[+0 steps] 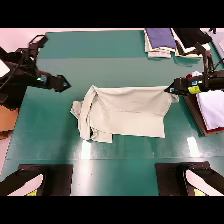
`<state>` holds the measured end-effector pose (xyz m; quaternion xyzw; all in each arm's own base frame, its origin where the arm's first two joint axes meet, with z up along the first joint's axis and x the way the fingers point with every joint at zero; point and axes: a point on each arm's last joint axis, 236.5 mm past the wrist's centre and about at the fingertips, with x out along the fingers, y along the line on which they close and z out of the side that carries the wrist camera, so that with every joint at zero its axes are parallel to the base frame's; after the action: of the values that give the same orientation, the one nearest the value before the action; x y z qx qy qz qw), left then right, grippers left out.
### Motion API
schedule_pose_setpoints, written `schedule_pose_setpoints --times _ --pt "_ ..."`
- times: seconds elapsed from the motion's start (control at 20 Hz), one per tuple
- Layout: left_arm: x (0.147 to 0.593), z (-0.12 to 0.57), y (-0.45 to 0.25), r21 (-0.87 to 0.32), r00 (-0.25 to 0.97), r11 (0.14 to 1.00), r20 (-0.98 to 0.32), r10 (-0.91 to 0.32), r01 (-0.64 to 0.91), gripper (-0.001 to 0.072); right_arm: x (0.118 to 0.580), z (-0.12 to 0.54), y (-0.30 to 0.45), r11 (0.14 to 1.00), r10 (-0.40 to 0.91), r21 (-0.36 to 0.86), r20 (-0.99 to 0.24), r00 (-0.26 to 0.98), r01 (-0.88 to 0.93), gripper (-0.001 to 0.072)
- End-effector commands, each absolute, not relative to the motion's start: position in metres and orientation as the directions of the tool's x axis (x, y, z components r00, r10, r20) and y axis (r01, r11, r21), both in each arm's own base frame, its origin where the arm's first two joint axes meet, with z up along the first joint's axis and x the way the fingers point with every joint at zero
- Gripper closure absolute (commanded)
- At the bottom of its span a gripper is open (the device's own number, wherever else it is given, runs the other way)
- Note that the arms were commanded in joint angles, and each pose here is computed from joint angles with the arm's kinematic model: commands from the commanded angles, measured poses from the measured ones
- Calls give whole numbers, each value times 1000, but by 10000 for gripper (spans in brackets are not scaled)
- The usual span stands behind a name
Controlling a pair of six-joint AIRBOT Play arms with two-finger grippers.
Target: Fold the shirts.
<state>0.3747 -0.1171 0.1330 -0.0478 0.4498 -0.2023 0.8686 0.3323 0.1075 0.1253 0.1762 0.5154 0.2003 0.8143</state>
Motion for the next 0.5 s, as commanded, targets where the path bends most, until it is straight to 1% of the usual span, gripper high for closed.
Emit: schedule_pose_setpoints --times 0.0,0.05,0.15,0.25,0.35,0.45 --pt "384 74 -71 -314 477 942 -814 -330 115 209 335 130 106 860 503 489 -758 415 -148 694" --pt "379 44 -73 -338 424 937 -839 -341 85 209 335 129 106 859 503 489 -758 414 -148 694" --pt "369 -5 -86 -420 324 907 -857 -401 12 208 335 129 106 859 503 489 -758 415 -148 694" --pt "364 -41 -96 -472 251 880 -860 -445 -59 209 335 130 106 859 503 489 -758 414 -148 694" --pt "363 -59 -108 -518 206 851 -844 -495 -80 209 334 129 107 859 504 490 -759 412 -148 694" --pt "364 -68 -115 -546 189 832 -831 -524 -96 209 334 129 107 859 504 490 -759 412 -148 694"
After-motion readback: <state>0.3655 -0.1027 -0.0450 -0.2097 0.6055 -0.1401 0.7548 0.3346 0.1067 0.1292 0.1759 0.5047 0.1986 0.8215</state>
